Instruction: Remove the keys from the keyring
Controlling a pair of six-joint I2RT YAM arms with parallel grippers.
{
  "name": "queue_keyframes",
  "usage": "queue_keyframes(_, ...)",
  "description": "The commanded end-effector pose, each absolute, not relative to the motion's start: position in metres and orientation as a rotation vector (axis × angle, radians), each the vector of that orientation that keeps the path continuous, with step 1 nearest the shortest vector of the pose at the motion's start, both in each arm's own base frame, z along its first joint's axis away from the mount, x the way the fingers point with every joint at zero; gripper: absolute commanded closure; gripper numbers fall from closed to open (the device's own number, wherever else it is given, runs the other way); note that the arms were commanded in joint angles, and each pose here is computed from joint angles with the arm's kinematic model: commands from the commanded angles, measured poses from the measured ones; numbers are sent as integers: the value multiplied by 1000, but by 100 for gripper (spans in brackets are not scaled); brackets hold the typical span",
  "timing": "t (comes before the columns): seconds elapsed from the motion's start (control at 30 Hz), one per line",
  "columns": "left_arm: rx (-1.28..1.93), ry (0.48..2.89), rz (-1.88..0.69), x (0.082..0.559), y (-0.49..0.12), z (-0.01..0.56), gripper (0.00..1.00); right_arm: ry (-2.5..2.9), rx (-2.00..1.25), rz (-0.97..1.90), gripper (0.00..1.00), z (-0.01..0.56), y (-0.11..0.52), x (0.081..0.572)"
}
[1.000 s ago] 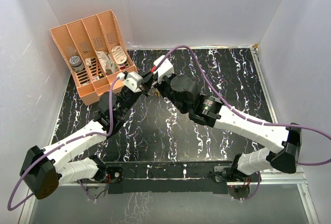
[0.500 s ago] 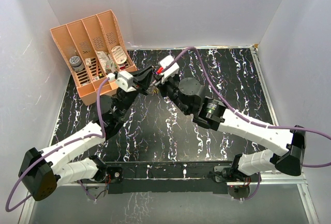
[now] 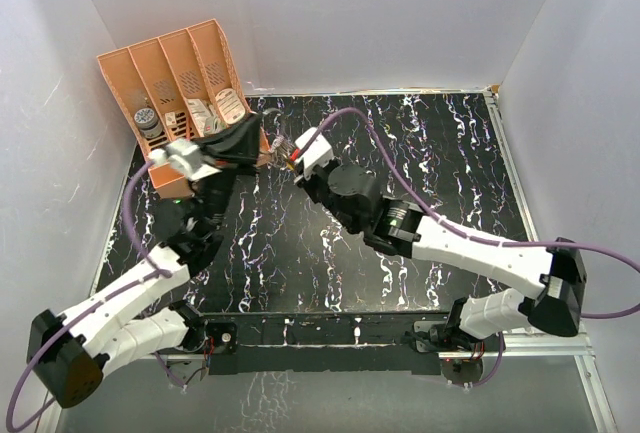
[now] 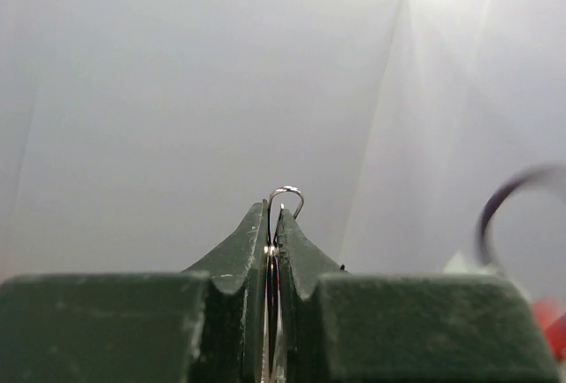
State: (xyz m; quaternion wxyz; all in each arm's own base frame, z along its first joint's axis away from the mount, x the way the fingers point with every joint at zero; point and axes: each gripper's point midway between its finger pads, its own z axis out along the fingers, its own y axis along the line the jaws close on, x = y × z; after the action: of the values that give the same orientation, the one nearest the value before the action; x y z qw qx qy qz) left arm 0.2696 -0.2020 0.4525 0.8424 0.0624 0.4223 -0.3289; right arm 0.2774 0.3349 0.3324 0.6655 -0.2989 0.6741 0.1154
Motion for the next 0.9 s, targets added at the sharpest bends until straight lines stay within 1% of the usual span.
queue_keyframes(0.0, -42, 555, -788, 212, -143, 542, 100, 1627, -759, 143, 100, 285, 322, 286)
queue_keyframes(0.17, -32, 559, -767, 209, -139, 545, 100, 1634, -712, 147, 100, 286, 311, 293)
queue_keyframes(0.3, -28, 629, -719, 219, -140, 530, 100, 1628, -664, 120, 100, 294, 300, 299)
queue_keyframes(0.4, -27, 689, -704, 225, -142, 514, 100, 1673, -606, 94, 100, 286, 283, 318)
queue_keyframes(0.53, -6, 757, -708, 231, -149, 498, 100, 1806, -454, 104, 100, 255, 236, 364)
queue_keyframes(0.63, 13, 790, -714, 234, -155, 492, 100, 1892, -317, 83, 100, 228, 205, 386)
queue_keyframes(0.73, 27, 812, -726, 237, -160, 486, 100, 1993, -208, 69, 100, 190, 184, 401)
queue_keyframes(0.87, 34, 837, -733, 241, -165, 480, 100, 2122, -102, 151, 100, 139, 166, 406)
